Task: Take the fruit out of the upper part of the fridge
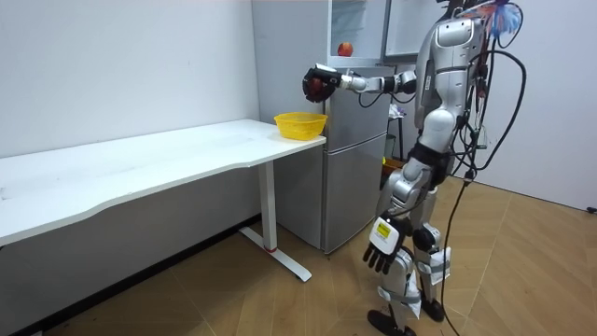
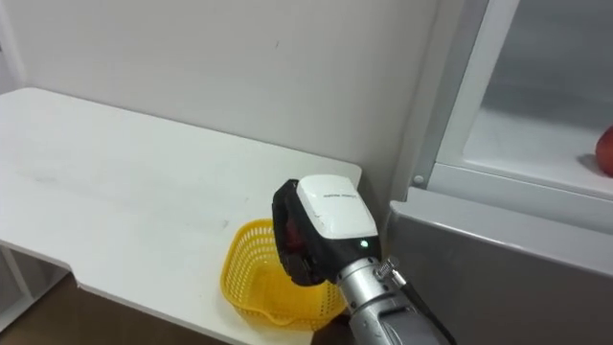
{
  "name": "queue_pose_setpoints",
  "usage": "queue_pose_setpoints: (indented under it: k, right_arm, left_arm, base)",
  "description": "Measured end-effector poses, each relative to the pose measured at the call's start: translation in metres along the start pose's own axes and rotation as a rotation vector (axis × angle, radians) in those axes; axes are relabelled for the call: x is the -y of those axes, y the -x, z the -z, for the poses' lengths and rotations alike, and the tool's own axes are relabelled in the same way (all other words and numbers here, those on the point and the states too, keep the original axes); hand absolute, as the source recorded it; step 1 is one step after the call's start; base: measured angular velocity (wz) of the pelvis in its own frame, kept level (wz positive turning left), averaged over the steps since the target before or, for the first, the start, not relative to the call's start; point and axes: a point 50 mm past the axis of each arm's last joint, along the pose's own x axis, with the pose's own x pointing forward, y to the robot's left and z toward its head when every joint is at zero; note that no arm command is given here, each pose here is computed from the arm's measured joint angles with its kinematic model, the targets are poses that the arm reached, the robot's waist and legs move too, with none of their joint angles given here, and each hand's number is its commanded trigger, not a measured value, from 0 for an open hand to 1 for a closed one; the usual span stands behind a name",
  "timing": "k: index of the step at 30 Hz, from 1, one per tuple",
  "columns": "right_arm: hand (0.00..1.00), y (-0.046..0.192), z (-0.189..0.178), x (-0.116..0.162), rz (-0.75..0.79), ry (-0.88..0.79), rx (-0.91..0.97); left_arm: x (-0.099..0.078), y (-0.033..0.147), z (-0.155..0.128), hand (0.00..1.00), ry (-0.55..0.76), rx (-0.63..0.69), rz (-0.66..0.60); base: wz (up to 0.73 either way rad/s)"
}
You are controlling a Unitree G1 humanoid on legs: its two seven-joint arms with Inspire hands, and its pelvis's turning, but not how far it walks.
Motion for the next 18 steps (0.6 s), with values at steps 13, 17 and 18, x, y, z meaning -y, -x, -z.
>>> queue_pose_setpoints:
  k: [13, 17, 18]
  right_arm:
    - [0.0, 0.005, 0.005, -0.008, -0.034, 0.003, -0.023]
    - [0.0, 0.006, 0.004, -0.011, -0.044, 0.003, -0.02]
    - [0.0, 0.006, 0.004, -0.011, -0.045, 0.003, -0.02]
  left_arm:
    - [0.0, 0.0, -0.001, 0.0, -0.002, 0.004, 0.003]
    - [0.001, 0.0, 0.001, 0.0, -0.002, -0.003, 0.006]
    - [0.001, 0.0, 0.001, 0.0, -0.002, -0.003, 0.006]
  base:
    - [0.01]
    - [0.0]
    - [0.0]
